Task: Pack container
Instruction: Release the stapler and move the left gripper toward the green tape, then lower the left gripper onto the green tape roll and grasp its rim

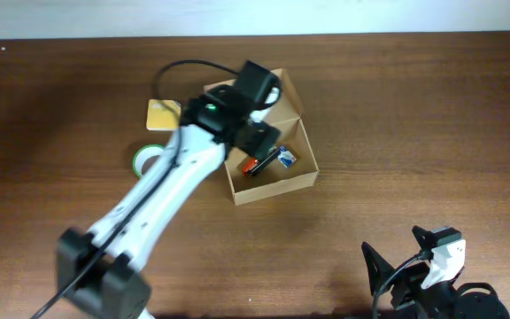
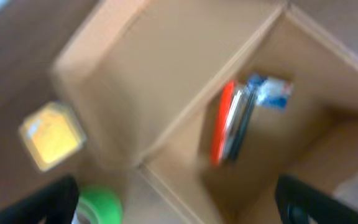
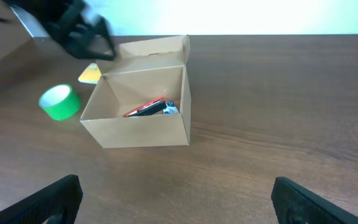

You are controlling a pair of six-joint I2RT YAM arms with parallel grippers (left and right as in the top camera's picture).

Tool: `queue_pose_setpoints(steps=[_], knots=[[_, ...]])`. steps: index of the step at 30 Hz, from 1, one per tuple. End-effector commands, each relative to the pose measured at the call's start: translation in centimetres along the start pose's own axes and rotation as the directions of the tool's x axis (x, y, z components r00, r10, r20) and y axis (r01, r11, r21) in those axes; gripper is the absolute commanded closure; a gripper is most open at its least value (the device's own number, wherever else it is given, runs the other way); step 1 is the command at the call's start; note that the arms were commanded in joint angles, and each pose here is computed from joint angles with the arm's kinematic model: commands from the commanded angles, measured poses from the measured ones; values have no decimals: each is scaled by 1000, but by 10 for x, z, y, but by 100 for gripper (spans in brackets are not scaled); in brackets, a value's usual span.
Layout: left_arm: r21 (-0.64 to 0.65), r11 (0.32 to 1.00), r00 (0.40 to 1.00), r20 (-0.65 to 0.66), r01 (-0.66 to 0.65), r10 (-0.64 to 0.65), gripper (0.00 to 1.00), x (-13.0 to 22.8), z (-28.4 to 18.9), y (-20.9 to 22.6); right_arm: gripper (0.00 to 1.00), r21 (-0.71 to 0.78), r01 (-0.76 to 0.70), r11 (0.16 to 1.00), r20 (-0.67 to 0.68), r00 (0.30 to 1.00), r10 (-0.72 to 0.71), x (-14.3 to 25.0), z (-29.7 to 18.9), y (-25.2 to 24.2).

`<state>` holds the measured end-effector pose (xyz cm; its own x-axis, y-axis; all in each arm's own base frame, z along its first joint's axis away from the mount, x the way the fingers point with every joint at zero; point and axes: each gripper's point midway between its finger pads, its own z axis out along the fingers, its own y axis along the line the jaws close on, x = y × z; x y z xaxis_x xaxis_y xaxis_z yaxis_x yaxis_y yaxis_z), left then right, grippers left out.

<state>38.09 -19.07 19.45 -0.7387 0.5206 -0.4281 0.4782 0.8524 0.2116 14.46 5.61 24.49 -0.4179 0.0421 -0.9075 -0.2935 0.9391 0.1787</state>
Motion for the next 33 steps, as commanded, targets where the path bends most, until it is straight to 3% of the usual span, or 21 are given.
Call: queue_pose_setpoints(steps=[1,9,21,33], knots=[[-100,980,984,-9,175,-176,0,21,-36,48,1,11,-4,1000,13,1000,4,-2,-1,-2],[-120,935,928,-132,334,-348,0,77,-47,92,1,11,-4,1000,13,1000,4,-2,-1,-2],[-124,925,891,-252,358,-378,0,149,48,77,1,12,-4,1000,13,1000,3,-2,-1,-2],[-145,900,881,-191,411,-433,0,165,81,91,1,11,-4,1000,13,1000,4,-2,-1,-2]])
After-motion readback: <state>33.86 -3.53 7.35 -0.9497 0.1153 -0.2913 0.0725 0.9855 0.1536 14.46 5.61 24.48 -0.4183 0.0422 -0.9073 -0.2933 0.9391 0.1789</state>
